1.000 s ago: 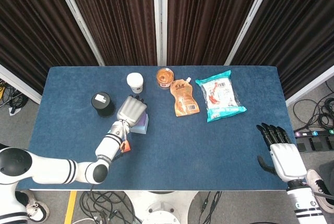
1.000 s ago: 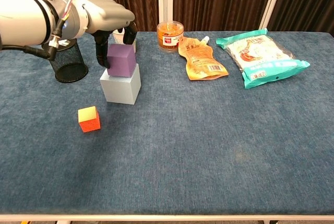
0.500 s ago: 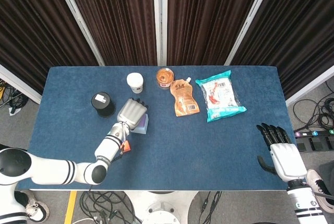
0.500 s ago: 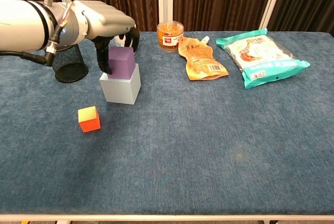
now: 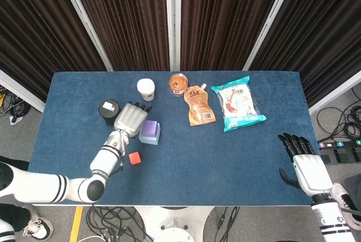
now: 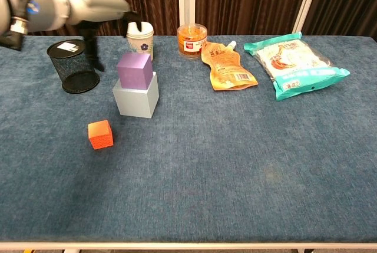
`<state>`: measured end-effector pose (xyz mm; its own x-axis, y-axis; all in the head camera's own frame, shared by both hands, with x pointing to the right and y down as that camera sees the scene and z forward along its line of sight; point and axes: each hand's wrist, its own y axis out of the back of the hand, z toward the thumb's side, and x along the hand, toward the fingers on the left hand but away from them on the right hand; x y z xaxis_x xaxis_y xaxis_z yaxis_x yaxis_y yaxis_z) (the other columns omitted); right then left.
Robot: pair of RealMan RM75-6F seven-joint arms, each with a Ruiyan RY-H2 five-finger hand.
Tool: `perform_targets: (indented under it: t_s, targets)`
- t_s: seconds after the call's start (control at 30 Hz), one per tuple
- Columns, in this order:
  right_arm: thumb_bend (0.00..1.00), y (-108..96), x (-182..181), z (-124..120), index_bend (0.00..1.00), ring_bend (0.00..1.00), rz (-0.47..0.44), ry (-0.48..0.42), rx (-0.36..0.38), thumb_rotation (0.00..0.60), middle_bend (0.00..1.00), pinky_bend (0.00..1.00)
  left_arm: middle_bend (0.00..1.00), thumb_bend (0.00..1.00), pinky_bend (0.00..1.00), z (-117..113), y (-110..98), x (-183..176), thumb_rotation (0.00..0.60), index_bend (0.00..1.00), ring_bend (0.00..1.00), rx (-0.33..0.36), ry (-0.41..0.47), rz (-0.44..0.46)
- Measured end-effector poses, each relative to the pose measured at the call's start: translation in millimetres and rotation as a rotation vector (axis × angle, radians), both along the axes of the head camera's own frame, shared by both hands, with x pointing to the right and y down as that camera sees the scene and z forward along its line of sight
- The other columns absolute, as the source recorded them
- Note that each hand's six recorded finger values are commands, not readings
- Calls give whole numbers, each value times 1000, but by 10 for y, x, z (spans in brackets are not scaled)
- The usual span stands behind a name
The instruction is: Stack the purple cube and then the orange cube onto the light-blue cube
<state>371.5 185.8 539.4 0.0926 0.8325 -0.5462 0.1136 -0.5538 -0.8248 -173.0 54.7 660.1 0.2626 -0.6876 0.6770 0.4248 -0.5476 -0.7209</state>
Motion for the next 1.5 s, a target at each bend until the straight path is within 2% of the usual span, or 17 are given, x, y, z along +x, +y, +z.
perform_targets:
  t_s: [0.2,0.3,0.4,0.53,0.63,0.8,0.97,1.13,1.37,1.5]
  targets:
    - [295,-25,-24,-32,0,0,-20,-30,38,600,69,0,368,137,362,-273,161,-547,600,282,272,15,-86,-138]
    - [295,-9,-25,-13,0,0,-16,-31,23,600,69,0,410,138,383,-348,322,-875,600,391,306,-11,-116,-212]
    - [294,-7,-26,1,0,0,-15,-24,16,600,69,0,470,138,423,-348,459,-1010,600,470,352,-34,-116,-224]
    - [295,0,-35,23,0,0,-16,-19,5,600,69,0,488,140,452,-320,577,-1042,600,503,375,-33,-89,-180]
    - [295,4,-38,31,0,0,-16,-16,3,600,69,0,494,141,468,-303,608,-1009,600,521,375,2,-43,-117]
    - [295,0,-32,48,0,0,-13,-11,0,600,69,0,523,140,481,-281,680,-903,600,542,375,65,104,13]
    - [295,3,-35,58,0,0,-14,-11,-2,600,69,0,528,140,481,-162,923,-909,600,543,375,-1,264,61]
    - [294,7,-42,73,0,0,-18,-8,-7,600,69,0,537,141,481,-4,1149,-1002,600,542,375,-69,339,62]
    - [294,20,-51,98,0,0,-22,-1,-14,600,69,0,530,141,481,135,1288,-939,600,515,375,-53,400,124]
    - [294,13,-53,107,0,0,-21,2,-15,600,69,0,529,140,481,147,1299,-840,600,513,375,-10,434,213]
